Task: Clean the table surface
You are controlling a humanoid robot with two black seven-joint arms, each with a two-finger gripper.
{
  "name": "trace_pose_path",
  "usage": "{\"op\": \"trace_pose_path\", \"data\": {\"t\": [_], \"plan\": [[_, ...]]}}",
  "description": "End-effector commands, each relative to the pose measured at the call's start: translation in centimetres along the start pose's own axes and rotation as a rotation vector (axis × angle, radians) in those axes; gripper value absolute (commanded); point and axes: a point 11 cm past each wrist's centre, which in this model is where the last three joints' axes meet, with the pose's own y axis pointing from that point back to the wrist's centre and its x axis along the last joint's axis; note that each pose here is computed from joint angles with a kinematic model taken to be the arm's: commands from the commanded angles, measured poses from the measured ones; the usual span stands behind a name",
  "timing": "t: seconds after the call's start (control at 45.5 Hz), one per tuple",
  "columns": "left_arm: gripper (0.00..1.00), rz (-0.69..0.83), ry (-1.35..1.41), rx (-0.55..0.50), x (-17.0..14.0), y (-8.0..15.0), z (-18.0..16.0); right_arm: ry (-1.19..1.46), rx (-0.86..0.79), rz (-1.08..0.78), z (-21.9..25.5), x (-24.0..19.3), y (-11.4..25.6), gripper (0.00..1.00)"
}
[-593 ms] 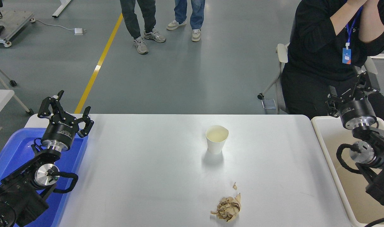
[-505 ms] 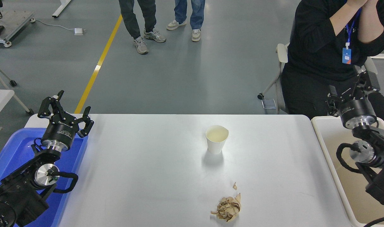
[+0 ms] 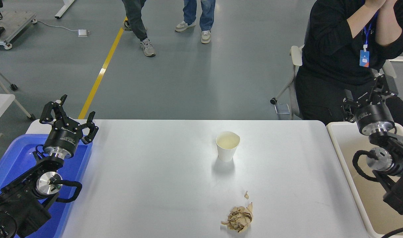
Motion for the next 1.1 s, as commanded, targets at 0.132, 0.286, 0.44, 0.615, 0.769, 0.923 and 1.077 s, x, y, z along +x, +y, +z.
{"op": "trace_pose_path", "data": {"t": [0.132, 0.286, 0.44, 0.615, 0.769, 0.923, 1.077], "plan": [[1.0, 0.0, 0.0, 0.0, 0.0, 0.0, 0.0, -0.037, 0.028, -0.005, -0.7, -1.1, -0.7, 0.98], [1.0, 0.0, 0.0, 0.0, 0.0, 0.0, 0.0, -0.038, 0.023, 0.0, -0.6, -0.9, -0.6, 0.98], [1.0, 0.0, 0.0, 0.0, 0.0, 0.0, 0.0, -0.033, 0.016, -0.005, -0.3, -0.9, -0.5, 0.98], [1.0, 0.0, -0.001, 0.0, 0.0, 0.0, 0.0, -0.022, 0.008, -0.009, -0.1, -0.8, -0.4, 0.98], [1.0, 0.0, 0.0, 0.0, 0.0, 0.0, 0.0, -0.013, 0.007, -0.002, -0.2, -0.4, -0.4, 0.98], [1.0, 0.0, 0.0, 0.0, 0.0, 0.0, 0.0, 0.016, 0.006, 0.027, -0.4, 0.8, -0.4, 0.98], [1.0, 0.0, 0.0, 0.0, 0.0, 0.0, 0.0, 0.089, -0.012, -0.006, -0.6, 0.7, -0.7, 0.98]]}}
